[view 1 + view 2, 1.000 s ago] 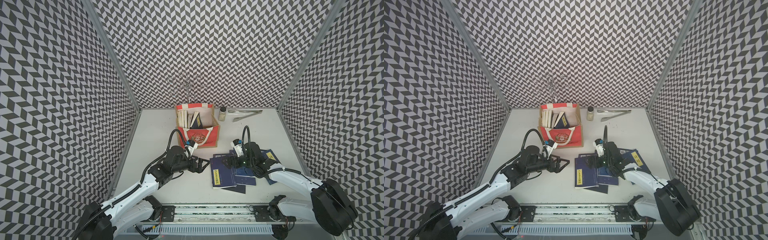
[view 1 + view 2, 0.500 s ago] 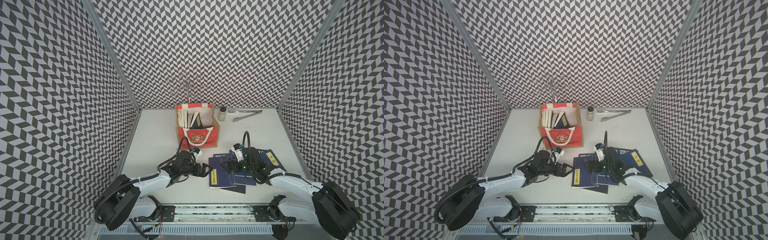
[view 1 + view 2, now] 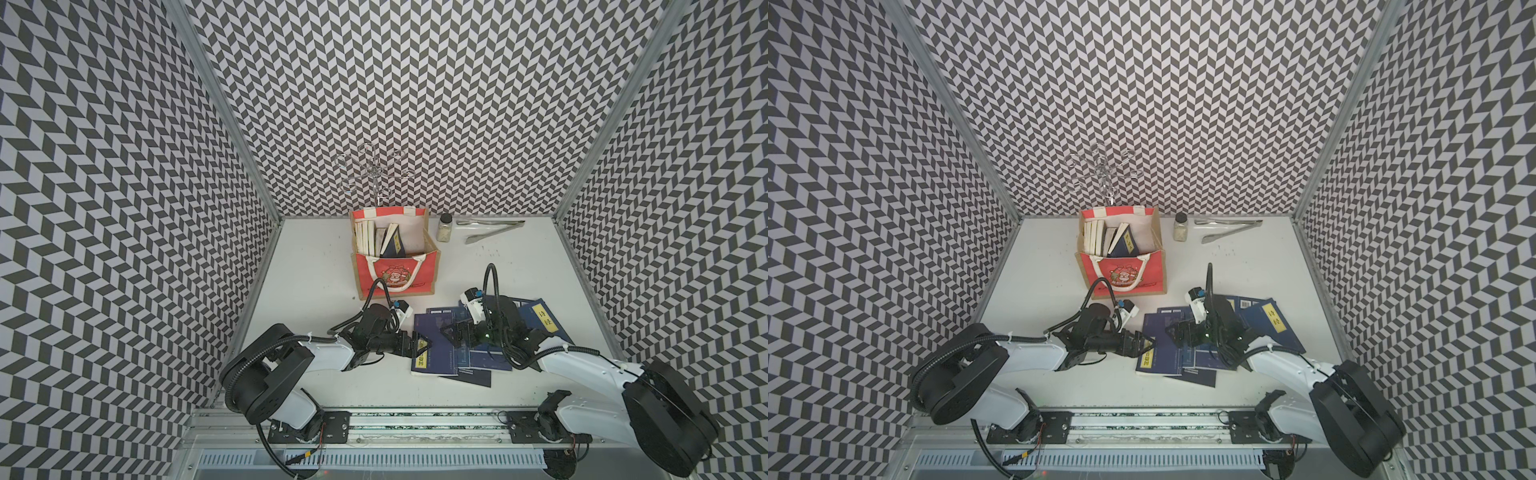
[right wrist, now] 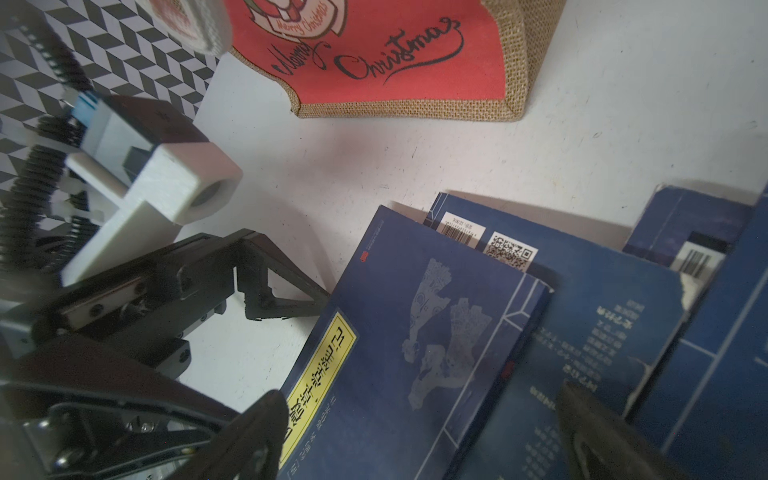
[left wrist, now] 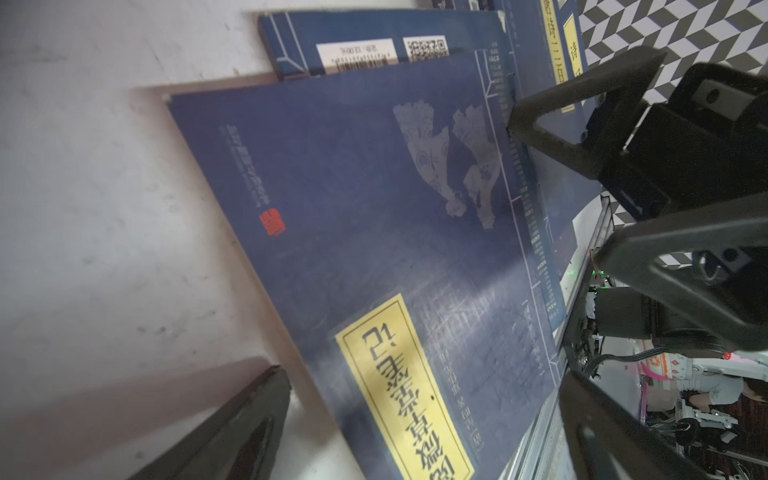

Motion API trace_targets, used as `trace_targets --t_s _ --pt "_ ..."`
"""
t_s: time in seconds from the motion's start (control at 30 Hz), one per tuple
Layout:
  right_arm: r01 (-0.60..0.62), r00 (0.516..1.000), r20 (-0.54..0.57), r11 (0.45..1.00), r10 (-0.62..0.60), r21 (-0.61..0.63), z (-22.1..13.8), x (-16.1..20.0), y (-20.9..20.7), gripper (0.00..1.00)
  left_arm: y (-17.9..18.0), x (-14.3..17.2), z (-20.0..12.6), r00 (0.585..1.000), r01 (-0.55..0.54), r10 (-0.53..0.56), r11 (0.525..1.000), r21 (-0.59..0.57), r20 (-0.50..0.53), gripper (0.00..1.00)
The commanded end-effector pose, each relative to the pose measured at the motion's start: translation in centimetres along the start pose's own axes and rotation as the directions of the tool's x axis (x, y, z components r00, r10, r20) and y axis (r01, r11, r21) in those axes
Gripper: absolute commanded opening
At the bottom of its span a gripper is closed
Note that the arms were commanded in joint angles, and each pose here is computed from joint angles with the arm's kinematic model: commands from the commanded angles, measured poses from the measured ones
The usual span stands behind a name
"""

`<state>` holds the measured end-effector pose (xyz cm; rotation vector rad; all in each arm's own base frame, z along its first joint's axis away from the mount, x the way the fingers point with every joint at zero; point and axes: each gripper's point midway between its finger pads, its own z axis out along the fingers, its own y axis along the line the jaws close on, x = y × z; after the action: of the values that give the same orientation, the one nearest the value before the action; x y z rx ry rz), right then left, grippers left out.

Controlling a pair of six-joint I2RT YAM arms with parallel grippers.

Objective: Put the books into the canvas bag
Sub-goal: Pick up the book from the book.

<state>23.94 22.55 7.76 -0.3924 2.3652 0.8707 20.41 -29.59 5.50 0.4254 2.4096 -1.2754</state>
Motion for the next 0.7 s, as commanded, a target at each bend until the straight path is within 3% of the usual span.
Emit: trace_targets --t_s 0.0,0.2,0.43,0.67 --pt "-0.032 0.992 -0.117 0.996 0.042 0.089 0.6 3.2 -1.9 0.99 0.0 0.7 0.4 1.000 0.011 -0.011 1.000 0.019 -0.017 1.00" --pt "-0.026 0.992 -0.121 0.991 0.042 0.130 0.9 3.0 -2.3 0.98 -0.3 0.5 0.6 1.000 0.014 -0.013 0.999 0.040 -0.015 1.00" --pt "-0.047 0.991 -0.123 0.997 0.055 0.064 1.5 2.9 -1.2 0.97 -0.9 0.4 1.0 1.000 0.003 -0.001 0.997 0.071 -0.022 1.00" --pt "-0.060 0.988 -0.133 0.993 0.073 0.100 0.3 4.0 -1.8 0.97 -0.9 0.6 1.4 0.999 0.003 0.000 0.997 0.079 -0.037 0.99"
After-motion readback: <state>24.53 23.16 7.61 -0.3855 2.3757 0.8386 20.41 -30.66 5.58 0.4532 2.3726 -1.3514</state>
